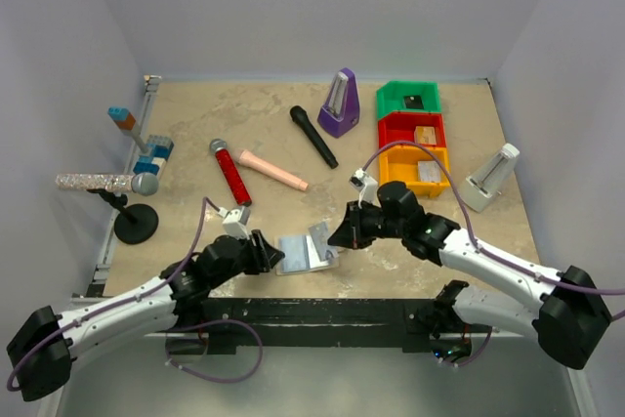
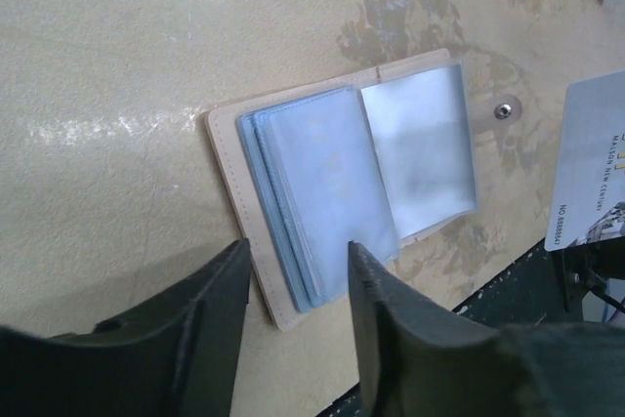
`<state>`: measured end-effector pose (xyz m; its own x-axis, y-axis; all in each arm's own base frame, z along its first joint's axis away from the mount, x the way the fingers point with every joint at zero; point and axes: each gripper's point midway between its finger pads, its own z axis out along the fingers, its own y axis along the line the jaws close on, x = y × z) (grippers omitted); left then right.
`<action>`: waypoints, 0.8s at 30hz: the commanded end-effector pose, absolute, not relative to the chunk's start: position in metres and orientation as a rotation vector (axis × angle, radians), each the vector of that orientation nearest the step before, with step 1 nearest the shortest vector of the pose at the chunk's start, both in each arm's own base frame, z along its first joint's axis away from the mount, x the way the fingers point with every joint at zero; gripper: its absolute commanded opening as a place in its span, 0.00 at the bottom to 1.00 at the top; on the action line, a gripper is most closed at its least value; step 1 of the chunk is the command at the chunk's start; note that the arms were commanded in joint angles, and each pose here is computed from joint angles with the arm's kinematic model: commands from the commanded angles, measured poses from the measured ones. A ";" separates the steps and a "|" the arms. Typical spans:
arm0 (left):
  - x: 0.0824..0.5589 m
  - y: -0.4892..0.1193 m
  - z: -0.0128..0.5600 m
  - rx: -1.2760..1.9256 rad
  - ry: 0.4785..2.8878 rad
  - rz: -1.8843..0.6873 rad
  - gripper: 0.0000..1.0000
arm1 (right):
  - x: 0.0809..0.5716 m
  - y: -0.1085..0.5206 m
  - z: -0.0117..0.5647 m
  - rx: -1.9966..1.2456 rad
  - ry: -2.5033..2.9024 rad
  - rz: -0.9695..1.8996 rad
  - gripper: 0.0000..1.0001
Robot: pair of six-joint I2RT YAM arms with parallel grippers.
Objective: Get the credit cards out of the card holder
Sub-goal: Remove the credit card from the card holder.
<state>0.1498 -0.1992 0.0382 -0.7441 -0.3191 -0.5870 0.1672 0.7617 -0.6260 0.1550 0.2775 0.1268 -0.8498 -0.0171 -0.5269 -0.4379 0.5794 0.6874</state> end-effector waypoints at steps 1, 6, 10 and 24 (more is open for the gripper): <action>0.155 -0.213 0.095 0.018 2.131 -0.955 0.57 | 0.136 0.276 0.154 -0.637 2.305 1.225 0.00; 0.145 -0.230 0.164 0.206 1.943 -1.113 0.75 | 0.103 0.271 0.176 -0.865 2.245 1.347 0.00; 0.123 -0.240 0.205 0.384 1.783 -1.257 0.80 | 0.081 0.263 0.188 -1.004 2.205 1.414 0.00; 0.080 -0.277 0.225 0.661 1.637 -1.586 0.72 | 0.048 0.265 0.214 -1.221 2.064 1.569 0.00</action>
<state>0.0907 -0.2725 0.2005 -0.6327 -0.1082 -0.7668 0.7378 0.2167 -0.6393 0.0570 0.2595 0.1941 -0.6550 -0.4428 -0.6122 -0.7286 0.1557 0.6670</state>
